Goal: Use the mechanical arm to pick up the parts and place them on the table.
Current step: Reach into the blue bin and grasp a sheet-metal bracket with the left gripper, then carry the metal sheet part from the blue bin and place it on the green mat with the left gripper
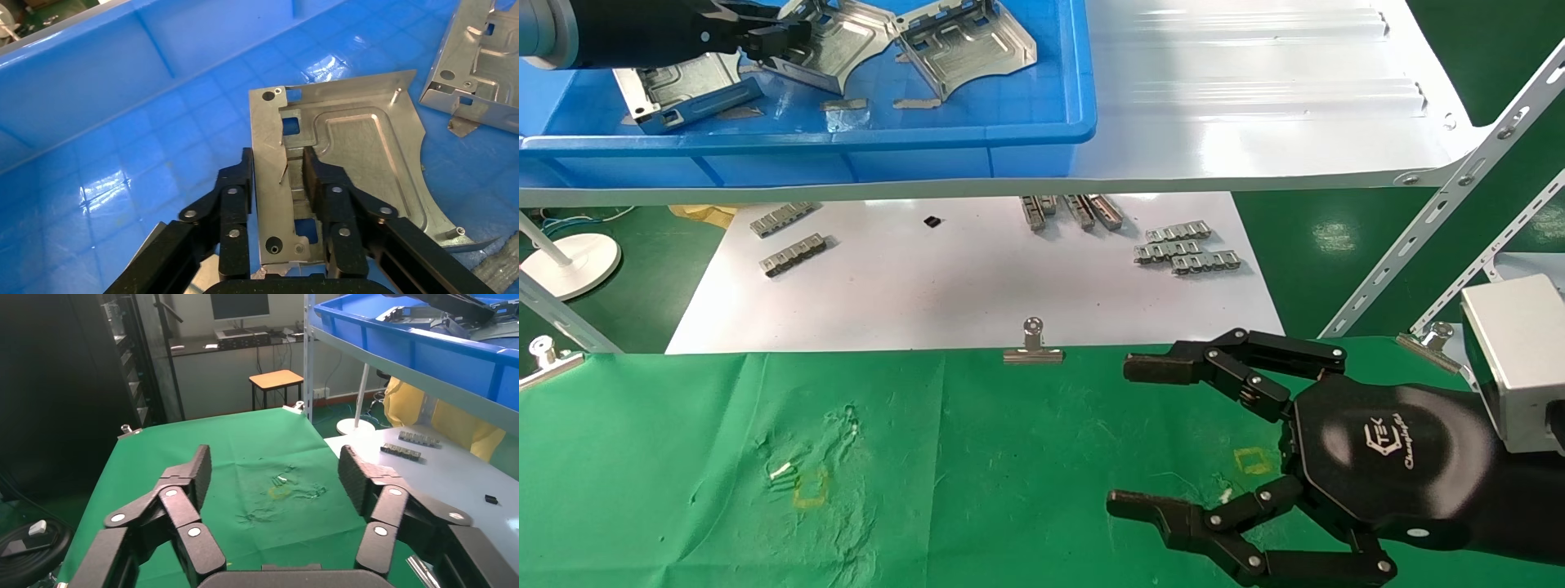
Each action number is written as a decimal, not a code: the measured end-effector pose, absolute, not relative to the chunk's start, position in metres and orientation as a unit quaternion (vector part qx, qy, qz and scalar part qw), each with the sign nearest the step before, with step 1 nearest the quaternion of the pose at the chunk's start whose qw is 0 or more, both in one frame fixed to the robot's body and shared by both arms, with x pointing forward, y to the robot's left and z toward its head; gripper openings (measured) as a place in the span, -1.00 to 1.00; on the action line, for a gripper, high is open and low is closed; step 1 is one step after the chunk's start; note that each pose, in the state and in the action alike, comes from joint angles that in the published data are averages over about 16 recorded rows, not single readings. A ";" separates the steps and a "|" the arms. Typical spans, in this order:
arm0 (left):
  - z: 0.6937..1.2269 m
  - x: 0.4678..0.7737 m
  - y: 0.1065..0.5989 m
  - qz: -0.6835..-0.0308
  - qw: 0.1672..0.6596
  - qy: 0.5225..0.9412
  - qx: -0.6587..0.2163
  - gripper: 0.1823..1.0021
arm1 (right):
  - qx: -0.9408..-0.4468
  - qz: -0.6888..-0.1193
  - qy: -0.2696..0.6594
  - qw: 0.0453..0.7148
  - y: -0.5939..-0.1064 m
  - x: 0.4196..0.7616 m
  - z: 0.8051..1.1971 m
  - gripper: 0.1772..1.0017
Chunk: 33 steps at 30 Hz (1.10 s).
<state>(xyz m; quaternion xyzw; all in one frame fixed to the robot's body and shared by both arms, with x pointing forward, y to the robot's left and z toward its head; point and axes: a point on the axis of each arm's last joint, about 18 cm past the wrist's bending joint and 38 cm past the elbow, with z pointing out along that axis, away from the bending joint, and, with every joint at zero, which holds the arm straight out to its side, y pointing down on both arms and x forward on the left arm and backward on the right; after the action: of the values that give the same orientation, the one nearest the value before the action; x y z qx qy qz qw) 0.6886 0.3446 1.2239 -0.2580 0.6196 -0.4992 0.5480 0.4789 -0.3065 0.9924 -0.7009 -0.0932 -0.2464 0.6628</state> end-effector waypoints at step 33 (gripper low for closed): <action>1.232 0.609 0.346 -0.545 0.567 0.618 0.004 -0.78 | -0.701 -0.246 -0.093 0.663 -0.307 0.479 0.992 1.00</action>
<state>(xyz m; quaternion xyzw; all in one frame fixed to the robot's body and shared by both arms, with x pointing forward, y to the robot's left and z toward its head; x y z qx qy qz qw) 0.6092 0.3461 1.2316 0.0042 0.6183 -0.5445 0.5668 0.4789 -0.3065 0.9924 -0.7009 -0.0932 -0.2464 0.6628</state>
